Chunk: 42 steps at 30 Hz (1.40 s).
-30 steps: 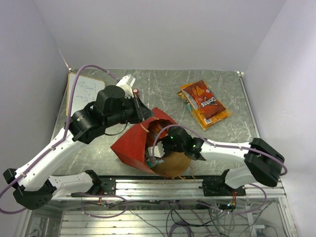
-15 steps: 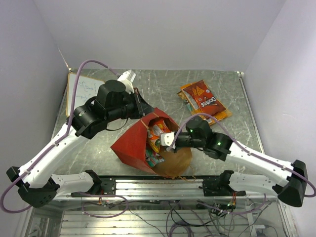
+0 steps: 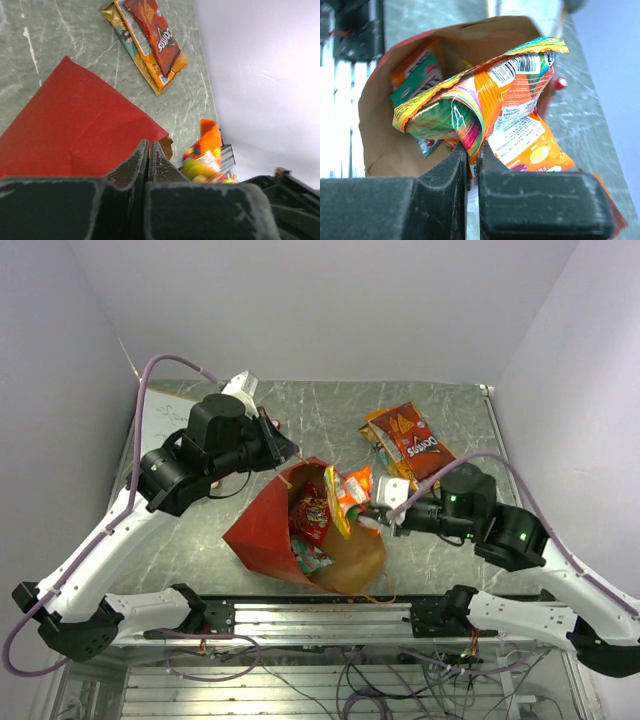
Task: Take the snacks out of the paper bag
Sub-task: Take out the snack from the paper bag, then place the snack at the center of the board.
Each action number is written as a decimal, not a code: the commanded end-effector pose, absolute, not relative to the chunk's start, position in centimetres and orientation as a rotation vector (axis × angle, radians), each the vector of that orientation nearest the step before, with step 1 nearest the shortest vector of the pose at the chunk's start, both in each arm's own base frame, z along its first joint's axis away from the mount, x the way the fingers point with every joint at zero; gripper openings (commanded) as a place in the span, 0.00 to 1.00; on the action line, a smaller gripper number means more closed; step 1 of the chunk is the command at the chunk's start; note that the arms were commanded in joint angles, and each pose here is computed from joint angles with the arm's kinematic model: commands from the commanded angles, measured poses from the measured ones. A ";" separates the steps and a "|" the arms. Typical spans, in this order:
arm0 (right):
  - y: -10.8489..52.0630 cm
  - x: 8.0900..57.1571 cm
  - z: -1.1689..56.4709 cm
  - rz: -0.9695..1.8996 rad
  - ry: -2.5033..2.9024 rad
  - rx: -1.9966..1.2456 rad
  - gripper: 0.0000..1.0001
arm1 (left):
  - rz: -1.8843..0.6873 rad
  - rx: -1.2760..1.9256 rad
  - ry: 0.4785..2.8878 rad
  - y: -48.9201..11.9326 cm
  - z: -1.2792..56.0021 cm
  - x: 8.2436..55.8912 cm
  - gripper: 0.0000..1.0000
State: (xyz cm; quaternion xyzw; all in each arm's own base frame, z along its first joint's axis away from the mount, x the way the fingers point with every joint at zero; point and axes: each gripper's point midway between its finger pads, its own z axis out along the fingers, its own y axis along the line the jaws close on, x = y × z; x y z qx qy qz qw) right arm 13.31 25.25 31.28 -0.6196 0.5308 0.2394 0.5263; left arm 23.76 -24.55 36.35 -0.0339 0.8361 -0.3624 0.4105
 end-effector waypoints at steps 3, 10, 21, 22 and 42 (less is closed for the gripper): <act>22.9 17.6 40.4 0.467 1.394 -1.025 0.00 | -0.831 -0.182 2.110 -22.9 36.2 25.4 0.07; 16.7 22.9 46.2 0.178 1.450 -0.519 0.00 | -0.850 -0.158 2.135 -23.0 35.5 25.4 0.07; 15.8 31.2 40.2 -0.153 1.646 -0.274 0.00 | -0.909 -0.122 2.110 -23.1 36.4 24.8 0.07; 15.4 32.6 39.0 -0.163 1.677 -0.257 0.00 | -0.919 -0.122 2.109 -23.1 36.5 24.7 0.07; 7.1 47.4 20.0 -0.118 2.155 -0.276 0.00 | -1.072 -0.071 2.159 -24.4 36.6 22.4 0.07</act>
